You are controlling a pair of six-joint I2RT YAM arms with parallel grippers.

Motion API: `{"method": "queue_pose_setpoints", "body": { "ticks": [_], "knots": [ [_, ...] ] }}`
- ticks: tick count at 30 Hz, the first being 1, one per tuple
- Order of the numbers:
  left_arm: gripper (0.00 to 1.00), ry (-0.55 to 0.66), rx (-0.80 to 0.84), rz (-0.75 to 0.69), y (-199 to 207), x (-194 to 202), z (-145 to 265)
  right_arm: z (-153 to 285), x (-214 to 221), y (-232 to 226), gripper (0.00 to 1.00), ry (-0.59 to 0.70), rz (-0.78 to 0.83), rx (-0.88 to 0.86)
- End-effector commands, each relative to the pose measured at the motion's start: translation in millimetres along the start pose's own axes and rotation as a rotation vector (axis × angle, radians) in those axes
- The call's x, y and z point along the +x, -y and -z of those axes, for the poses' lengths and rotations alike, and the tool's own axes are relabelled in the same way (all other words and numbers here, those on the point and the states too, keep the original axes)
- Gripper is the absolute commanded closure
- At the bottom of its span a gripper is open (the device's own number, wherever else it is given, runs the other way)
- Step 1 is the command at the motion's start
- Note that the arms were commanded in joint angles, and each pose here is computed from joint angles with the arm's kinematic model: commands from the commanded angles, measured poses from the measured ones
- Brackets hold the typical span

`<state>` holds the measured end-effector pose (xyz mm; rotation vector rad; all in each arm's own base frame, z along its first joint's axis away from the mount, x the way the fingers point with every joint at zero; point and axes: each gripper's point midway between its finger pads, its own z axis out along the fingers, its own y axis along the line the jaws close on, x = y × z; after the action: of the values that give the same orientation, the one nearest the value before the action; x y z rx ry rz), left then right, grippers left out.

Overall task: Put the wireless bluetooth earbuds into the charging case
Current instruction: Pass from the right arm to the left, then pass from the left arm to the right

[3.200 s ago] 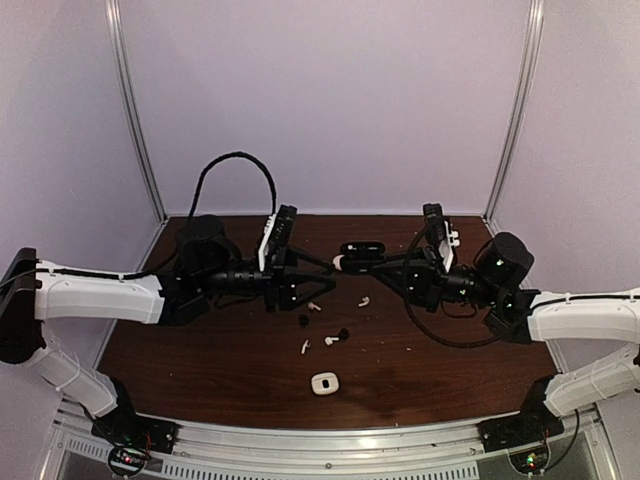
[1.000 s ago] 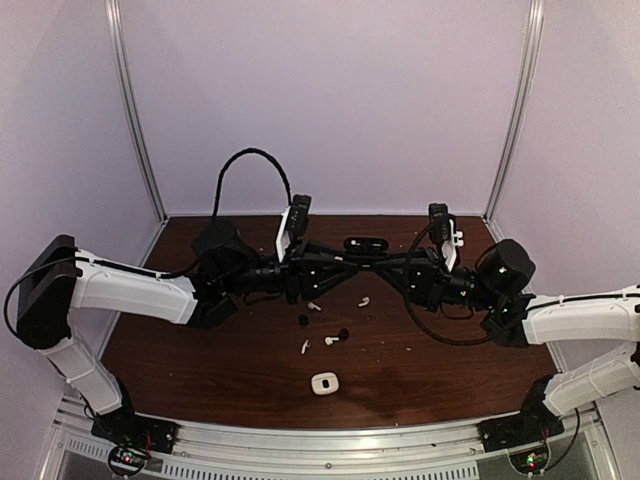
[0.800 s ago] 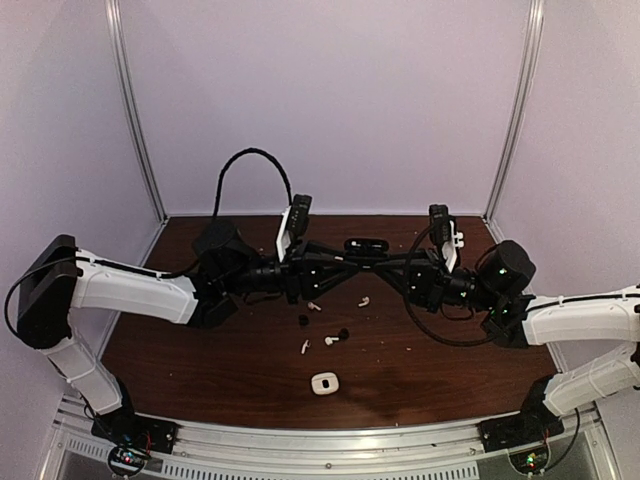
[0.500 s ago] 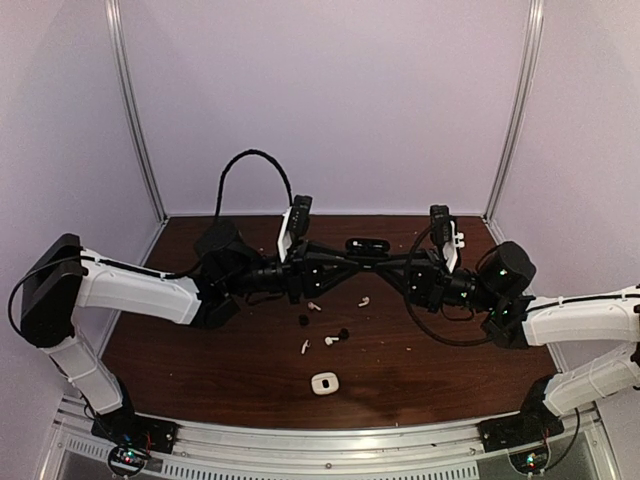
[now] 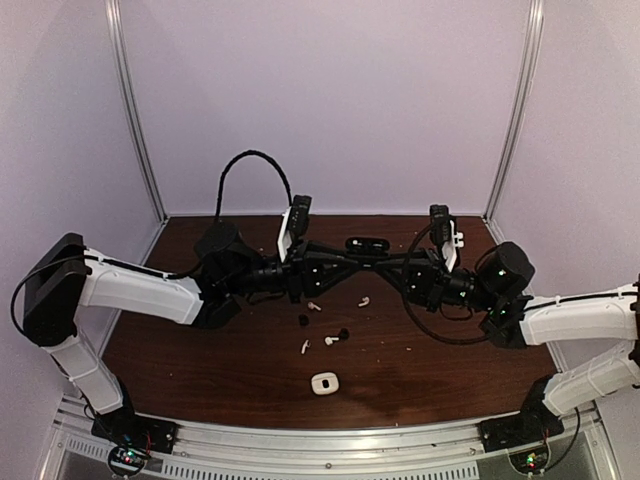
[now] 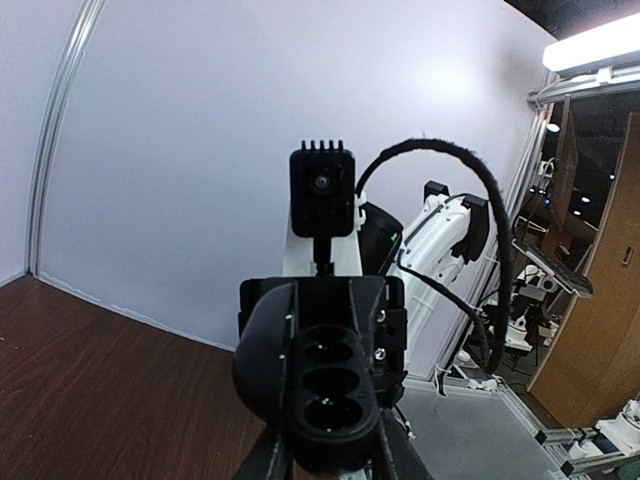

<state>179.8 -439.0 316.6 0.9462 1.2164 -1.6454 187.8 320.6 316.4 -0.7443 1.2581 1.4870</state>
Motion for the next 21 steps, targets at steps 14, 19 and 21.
{"method": "queue_pose_setpoints", "body": {
  "ticks": [14, 19, 21],
  "knots": [
    [0.88, 0.048, 0.088, -0.044, 19.7, -12.2, -9.1, -4.1, 0.8, 0.1, 0.67, -0.001, -0.023, -0.028],
    [0.89, 0.051, 0.078, -0.044, 17.9, -12.4, -9.4, -3.9, -0.1, 0.3, 0.70, 0.002, -0.022, -0.024],
    [0.89, 0.051, 0.074, -0.044, 17.0, -11.9, -9.5, -4.1, -0.6, 0.6, 0.73, 0.003, -0.023, -0.025]
  ]
}}
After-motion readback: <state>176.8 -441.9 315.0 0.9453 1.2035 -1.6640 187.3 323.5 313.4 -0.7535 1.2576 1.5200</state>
